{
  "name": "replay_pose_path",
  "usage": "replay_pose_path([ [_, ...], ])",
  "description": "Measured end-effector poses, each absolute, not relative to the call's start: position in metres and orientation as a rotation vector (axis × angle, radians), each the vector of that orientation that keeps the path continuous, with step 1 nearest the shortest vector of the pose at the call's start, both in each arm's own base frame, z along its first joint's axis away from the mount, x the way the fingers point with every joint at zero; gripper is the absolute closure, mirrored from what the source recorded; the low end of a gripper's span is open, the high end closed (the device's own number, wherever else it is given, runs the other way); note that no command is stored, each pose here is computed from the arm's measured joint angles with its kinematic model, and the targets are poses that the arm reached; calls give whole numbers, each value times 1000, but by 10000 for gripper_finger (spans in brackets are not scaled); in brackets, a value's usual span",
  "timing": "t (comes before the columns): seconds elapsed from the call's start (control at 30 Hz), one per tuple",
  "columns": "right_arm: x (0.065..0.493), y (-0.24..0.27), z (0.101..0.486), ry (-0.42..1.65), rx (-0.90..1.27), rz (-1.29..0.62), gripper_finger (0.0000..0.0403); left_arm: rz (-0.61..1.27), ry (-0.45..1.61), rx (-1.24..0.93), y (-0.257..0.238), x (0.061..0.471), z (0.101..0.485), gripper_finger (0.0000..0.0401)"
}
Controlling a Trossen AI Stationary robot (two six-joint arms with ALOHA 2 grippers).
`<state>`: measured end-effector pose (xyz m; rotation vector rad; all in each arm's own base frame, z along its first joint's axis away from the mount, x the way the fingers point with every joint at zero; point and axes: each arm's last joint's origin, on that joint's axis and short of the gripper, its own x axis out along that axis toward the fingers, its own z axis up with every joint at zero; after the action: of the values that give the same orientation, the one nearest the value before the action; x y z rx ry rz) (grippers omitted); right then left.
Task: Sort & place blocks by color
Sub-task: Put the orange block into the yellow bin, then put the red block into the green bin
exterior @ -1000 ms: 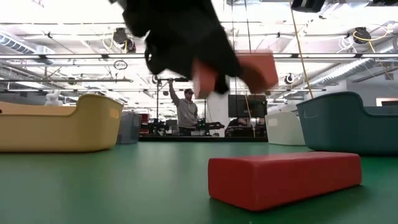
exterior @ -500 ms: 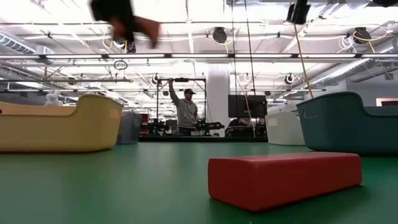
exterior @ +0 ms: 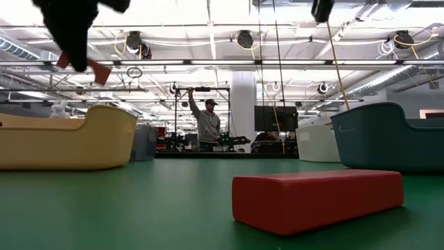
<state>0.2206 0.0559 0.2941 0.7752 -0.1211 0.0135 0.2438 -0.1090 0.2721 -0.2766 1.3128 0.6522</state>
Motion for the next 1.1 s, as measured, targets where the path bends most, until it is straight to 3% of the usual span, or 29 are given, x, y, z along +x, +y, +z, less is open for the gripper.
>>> replay_pose_path([
  [0.3,232,60,309,23,652,-21,300,856,1415,-373,-95,225,214,267],
  [0.47,239,66,296,209,593,-56,295,861,1403,-401,-95,223,202,267],
  [0.63,248,78,282,296,554,-5,262,889,1387,-432,-94,222,199,264],
  [0.87,259,90,260,427,567,90,200,921,1380,-481,-94,222,199,169],
  [1.1,267,98,243,515,512,151,186,890,1338,-512,-98,231,213,155],
])
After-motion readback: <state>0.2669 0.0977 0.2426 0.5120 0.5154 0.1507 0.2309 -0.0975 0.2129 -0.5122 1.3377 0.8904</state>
